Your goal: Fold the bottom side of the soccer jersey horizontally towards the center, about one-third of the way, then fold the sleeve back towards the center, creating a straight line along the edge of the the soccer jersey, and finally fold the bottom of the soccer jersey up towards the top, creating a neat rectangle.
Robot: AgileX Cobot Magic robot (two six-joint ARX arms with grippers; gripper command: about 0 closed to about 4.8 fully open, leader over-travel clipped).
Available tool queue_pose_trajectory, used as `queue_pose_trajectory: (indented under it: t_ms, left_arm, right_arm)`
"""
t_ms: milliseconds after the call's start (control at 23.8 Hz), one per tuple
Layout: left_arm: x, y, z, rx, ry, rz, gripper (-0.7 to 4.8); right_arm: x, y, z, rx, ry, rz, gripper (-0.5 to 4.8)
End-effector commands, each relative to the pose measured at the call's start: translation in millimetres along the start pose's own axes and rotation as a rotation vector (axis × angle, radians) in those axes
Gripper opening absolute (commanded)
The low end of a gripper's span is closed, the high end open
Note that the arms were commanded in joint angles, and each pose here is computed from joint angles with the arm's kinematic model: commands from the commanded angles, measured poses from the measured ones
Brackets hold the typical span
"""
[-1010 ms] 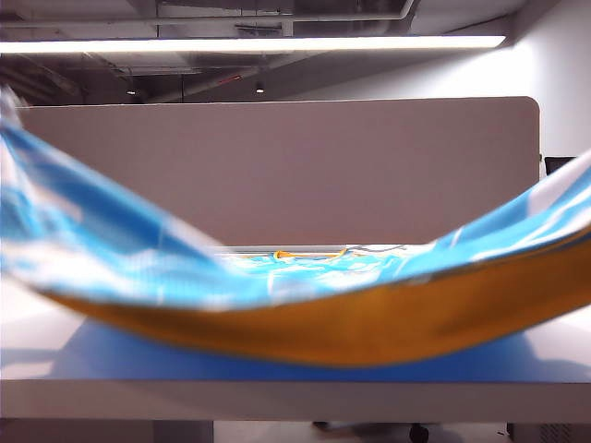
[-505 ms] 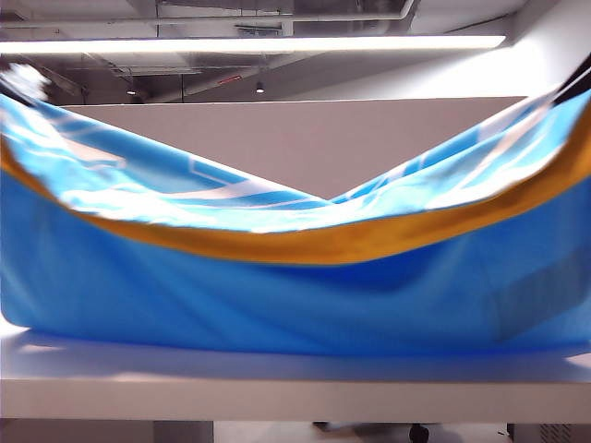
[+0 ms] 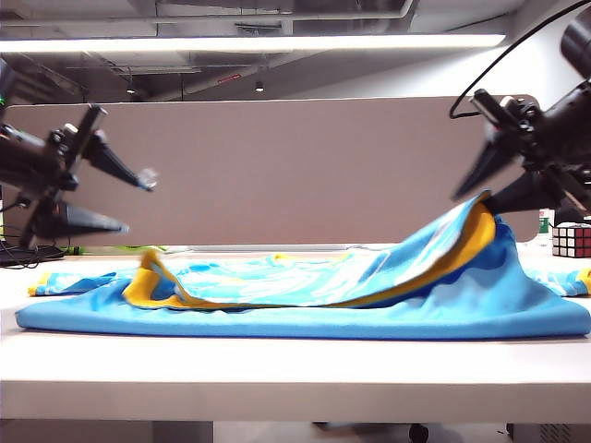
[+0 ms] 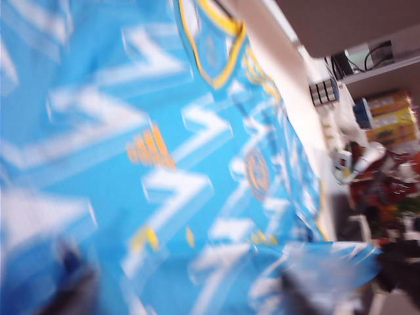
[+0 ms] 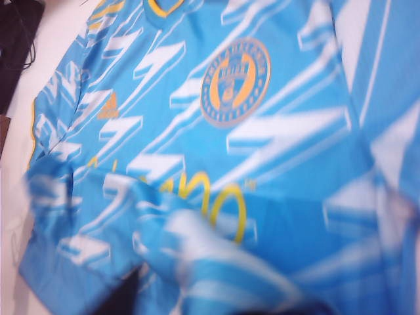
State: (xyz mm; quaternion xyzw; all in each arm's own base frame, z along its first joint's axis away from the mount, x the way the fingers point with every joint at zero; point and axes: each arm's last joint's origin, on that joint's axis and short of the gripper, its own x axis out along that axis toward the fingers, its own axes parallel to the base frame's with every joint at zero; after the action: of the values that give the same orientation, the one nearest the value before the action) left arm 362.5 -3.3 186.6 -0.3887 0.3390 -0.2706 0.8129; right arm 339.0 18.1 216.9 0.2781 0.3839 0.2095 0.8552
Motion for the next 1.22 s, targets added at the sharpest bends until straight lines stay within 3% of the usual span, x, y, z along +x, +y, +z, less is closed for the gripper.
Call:
queue_pose_trajectory:
  t_ms: [42, 84, 168, 421, 505, 800, 842, 926, 1220]
  left_arm:
    - [1.1, -0.8, 11.5, 0.120, -0.083, 0.053, 3.74]
    - [-0.3, -1.5, 18.8, 0.204, -0.155, 0.141, 3.74]
    - [-3.2, -3.3, 29.0, 0.254, -0.197, 0.203, 3.74]
    - [-13.2, -0.6, 48.4, 0.303, -0.216, 0.328, 3.74]
    - [-14.9, 2.6, 51.1, 0.308, -0.210, 0.406, 3.74]
    - [-13.1, 25.2, 52.5, 0.256, -0.135, 0.508, 3.74]
    - [-12.5, 30.2, 49.5, 0.256, -0.115, 0.567, 3.74]
    - [-12.2, 36.0, 45.9, 0.269, -0.078, 0.617, 3.74]
    - [0.3, 56.6, 39.9, 0.227, -0.017, 0.603, 3.73]
  right_arm:
    - [-2.9, -0.9, 25.4, -0.047, -0.084, 0.000, 2.84]
    - [-9.0, -5.1, 39.3, -0.057, -0.139, -0.045, 2.83]
    - [-21.1, -12.7, 53.0, -0.067, -0.212, -0.125, 2.74]
    - [-42.8, -41.7, 62.7, -0.026, -0.268, -0.212, 2.70]
    - [-46.3, -57.9, 61.8, 0.013, -0.257, -0.247, 2.70]
    - [-46.0, -95.0, 46.9, 0.110, -0.123, -0.339, 2.75]
    - [-45.0, -99.5, 42.8, 0.130, -0.092, -0.369, 2.75]
    - [-44.2, -102.3, 39.1, 0.128, -0.061, -0.398, 2.74]
    - [-38.4, -106.2, 38.4, 0.122, -0.060, -0.422, 2.74]
